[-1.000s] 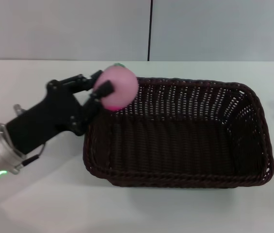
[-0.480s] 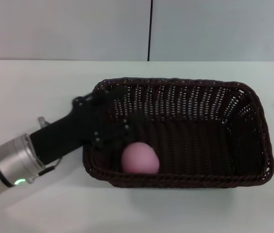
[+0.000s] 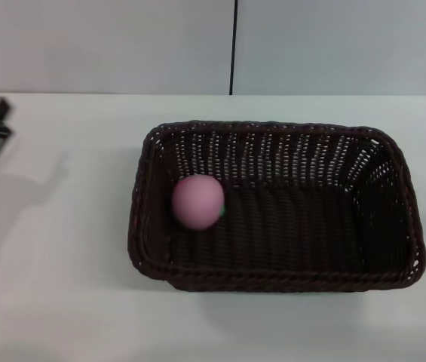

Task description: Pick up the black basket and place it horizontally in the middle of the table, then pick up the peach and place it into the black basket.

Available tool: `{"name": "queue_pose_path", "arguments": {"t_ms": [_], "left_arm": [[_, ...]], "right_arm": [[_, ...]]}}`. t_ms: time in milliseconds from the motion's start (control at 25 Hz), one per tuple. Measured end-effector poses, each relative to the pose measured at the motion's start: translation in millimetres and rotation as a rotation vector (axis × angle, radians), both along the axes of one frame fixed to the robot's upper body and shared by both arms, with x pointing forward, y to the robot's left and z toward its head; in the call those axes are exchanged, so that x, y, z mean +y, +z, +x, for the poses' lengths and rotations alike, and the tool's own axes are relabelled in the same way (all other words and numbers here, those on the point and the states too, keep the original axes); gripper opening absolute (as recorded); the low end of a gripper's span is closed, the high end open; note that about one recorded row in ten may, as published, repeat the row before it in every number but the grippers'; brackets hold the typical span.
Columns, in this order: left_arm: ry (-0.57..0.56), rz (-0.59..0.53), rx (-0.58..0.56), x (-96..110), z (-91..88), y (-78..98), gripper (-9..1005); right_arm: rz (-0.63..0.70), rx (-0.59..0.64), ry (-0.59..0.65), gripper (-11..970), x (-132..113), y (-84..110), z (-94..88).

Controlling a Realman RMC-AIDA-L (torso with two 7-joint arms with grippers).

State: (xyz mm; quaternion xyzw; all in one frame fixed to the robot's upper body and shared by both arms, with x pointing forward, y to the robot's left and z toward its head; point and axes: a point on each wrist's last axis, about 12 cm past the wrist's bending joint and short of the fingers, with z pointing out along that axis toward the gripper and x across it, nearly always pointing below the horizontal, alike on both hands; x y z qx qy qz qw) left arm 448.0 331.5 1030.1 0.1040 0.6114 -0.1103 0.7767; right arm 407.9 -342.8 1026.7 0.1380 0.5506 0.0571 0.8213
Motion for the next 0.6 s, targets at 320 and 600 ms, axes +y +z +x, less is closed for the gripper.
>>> {"name": "queue_pose_path", "arguments": {"t_ms": [320,600], "left_arm": [[0.195,-0.023,-0.011,15.3,-14.8,-5.1,818],[0.203,-0.012,-0.014,16.6,-17.3,-5.3,818]], "right_arm": [[-0.046,0.010,-0.006,557,14.5,0.2,9.9],[-0.049,0.022,0.031,557,19.0,1.3,24.0]]}}
